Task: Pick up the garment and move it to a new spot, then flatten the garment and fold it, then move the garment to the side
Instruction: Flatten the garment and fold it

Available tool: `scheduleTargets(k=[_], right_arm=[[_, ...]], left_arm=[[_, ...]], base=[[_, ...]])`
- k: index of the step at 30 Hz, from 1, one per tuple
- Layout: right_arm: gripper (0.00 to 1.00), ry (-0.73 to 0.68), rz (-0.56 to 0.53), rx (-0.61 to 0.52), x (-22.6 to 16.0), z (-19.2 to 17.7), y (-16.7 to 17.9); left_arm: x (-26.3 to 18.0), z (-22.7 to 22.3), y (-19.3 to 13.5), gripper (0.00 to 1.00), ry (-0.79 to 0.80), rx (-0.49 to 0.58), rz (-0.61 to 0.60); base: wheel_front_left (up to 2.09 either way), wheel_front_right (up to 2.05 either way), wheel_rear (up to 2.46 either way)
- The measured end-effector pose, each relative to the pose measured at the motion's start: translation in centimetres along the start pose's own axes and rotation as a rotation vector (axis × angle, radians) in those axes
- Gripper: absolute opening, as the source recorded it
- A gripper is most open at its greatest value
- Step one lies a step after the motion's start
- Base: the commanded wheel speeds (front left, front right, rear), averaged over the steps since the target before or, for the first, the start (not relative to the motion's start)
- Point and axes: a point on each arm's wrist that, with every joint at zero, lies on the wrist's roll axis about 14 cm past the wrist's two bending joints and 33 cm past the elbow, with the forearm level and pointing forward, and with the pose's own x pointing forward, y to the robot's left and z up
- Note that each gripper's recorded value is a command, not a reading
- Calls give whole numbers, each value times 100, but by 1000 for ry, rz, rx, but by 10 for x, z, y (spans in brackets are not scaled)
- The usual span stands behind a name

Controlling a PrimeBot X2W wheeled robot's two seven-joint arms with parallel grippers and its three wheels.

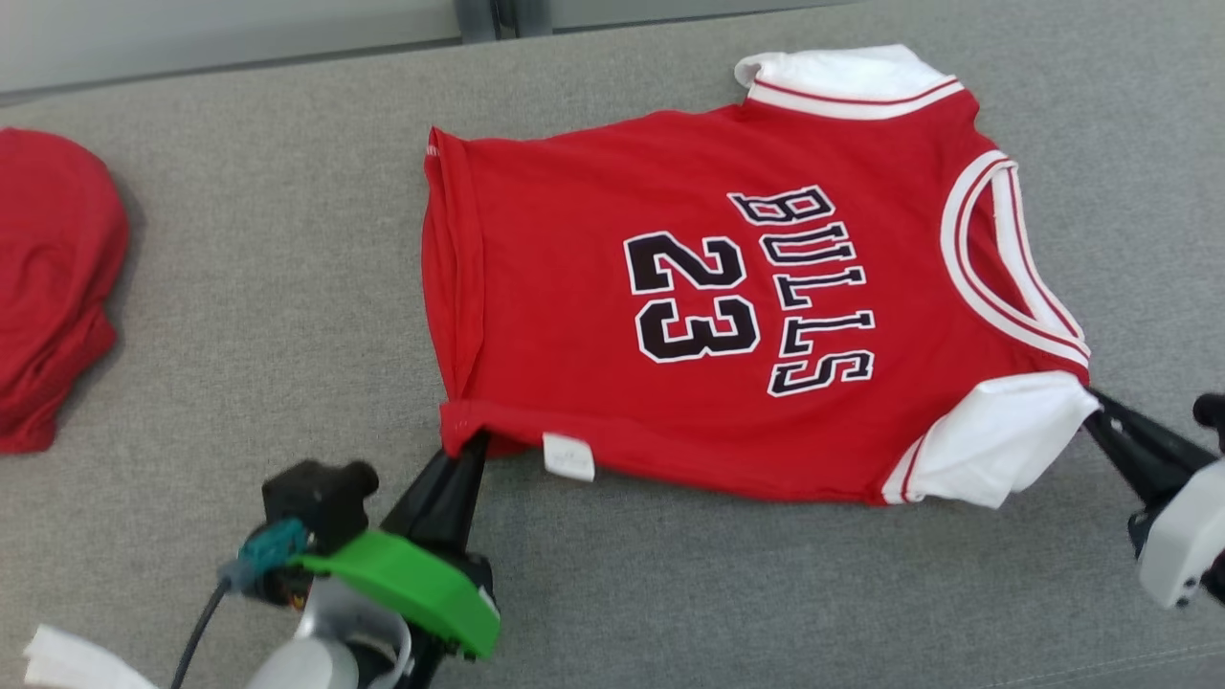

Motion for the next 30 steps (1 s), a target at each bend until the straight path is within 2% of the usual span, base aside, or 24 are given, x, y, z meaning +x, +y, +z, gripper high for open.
scheduleTargets(k=[5,8,10,11,12,13,16,19,25,30], right_arm=[[0,29,14,-63,35,30,-23],[0,66,17,-85,54,33,-32],[4,89,12,-95,66,30,-36],[64,94,10,-99,74,29,-37],[100,93,9,-104,81,28,-37],[100,78,6,-91,87,29,-36],[100,21,-6,-50,98,32,-35],[100,-25,-44,-40,89,35,-45],[100,102,-59,31,52,-12,-38],[100,139,-76,47,58,-25,-36]], left_arm=[[43,17,18,0,20,51,8],[63,17,36,0,54,106,37],[72,4,46,0,111,84,65],[74,-7,50,22,153,91,70],[78,-14,53,75,170,91,78],[81,-15,54,100,167,87,76],[86,-16,67,100,152,96,105],[81,-16,69,100,133,79,117],[56,-48,54,100,209,0,108],[57,-63,54,100,256,-4,110]], base=[[0,0,0],[0,0,0],[0,0,0],[0,0,0],[0,0,0],[0,0,0],[0,0,0],[0,0,0],[0,0,0],[0,0,0]])
